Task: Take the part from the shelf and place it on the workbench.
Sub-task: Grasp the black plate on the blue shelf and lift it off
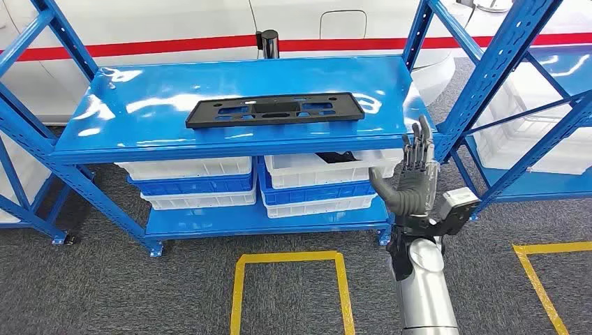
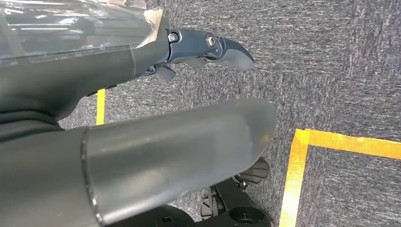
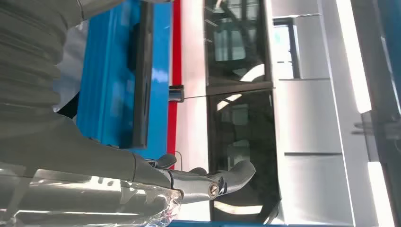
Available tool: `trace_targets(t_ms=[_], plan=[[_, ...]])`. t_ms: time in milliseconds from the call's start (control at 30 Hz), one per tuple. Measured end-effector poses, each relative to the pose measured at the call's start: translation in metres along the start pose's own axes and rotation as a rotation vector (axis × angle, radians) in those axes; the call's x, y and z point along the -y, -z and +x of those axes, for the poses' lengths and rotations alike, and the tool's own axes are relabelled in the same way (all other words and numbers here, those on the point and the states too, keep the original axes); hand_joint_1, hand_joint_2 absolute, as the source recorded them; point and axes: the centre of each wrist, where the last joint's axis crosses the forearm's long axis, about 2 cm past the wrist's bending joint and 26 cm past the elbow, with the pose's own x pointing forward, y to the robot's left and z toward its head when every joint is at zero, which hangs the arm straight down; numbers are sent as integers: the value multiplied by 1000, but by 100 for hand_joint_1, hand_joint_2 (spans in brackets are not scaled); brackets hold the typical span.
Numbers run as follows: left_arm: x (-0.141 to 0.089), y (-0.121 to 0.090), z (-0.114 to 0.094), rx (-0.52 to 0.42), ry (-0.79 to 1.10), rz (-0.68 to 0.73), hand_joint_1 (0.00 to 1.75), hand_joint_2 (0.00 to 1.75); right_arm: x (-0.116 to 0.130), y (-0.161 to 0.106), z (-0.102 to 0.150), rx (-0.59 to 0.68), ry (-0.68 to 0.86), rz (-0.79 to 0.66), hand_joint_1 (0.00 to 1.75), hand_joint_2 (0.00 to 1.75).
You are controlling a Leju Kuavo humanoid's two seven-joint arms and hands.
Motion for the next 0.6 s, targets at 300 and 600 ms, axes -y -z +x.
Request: trace_targets(t_ms=[300,600], plan=[[0,0,0,7,6,-3,0,0,-27,-4,-4,-11,-197,145,0,175],[0,0,0,15,20,-11,0,0,-64,-13,-14,-4,-445,346,0,175]])
